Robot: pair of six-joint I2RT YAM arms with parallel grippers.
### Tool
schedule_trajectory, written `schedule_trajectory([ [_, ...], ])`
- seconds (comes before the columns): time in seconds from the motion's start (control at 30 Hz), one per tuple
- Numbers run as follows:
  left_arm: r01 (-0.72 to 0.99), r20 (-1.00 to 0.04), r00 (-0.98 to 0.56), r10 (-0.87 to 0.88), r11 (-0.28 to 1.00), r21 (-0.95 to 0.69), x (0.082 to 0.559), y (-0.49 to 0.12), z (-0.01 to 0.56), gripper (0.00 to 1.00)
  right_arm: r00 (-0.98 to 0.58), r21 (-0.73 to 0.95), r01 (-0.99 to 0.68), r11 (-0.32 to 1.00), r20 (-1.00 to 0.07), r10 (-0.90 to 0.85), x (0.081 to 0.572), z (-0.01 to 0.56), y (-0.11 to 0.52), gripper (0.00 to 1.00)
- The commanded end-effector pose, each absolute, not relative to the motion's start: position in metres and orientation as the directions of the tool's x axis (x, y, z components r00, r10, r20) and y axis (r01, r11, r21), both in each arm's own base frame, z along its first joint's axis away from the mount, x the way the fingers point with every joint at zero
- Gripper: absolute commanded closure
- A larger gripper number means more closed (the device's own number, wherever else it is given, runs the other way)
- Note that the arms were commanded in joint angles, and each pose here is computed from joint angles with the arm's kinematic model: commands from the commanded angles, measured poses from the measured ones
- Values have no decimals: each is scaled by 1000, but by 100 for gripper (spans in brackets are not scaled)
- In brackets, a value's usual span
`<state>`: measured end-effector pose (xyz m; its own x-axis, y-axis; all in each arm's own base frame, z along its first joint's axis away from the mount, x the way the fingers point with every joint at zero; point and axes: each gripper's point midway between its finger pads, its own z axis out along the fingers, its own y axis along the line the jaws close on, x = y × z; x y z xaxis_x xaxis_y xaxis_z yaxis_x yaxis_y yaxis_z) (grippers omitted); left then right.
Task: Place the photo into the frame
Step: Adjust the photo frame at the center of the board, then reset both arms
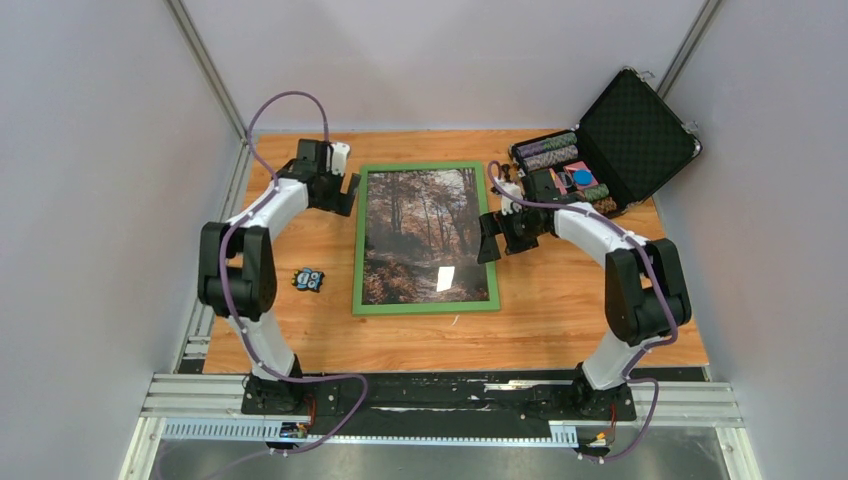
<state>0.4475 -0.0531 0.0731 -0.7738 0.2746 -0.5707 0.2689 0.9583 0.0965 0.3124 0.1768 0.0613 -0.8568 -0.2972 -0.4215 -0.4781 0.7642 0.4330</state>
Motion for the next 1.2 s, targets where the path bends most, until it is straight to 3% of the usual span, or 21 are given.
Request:
schedule_trajectory([
  [0.0,191,-754,-615,230,972,140,459,-42,146,0,-751,293,-534,793,-595,-286,349,101,169,7],
  [0.33,170,-859,-491,144,983,68,445,-45,166,0,-679,183,-502,845,-689,-254,390,126,157,5],
  [0.63,100,-919,-389,61,995,23,436,-20,189,0,-662,163,-319,934,-744,-97,431,148,114,0],
  [0.9,103,-970,-239,51,994,27,407,-15,243,0,-639,182,-191,964,-769,19,428,170,66,0],
  [1.17,98,-976,-215,43,995,22,369,-7,279,0,-541,174,-125,977,-837,80,406,215,28,0],
])
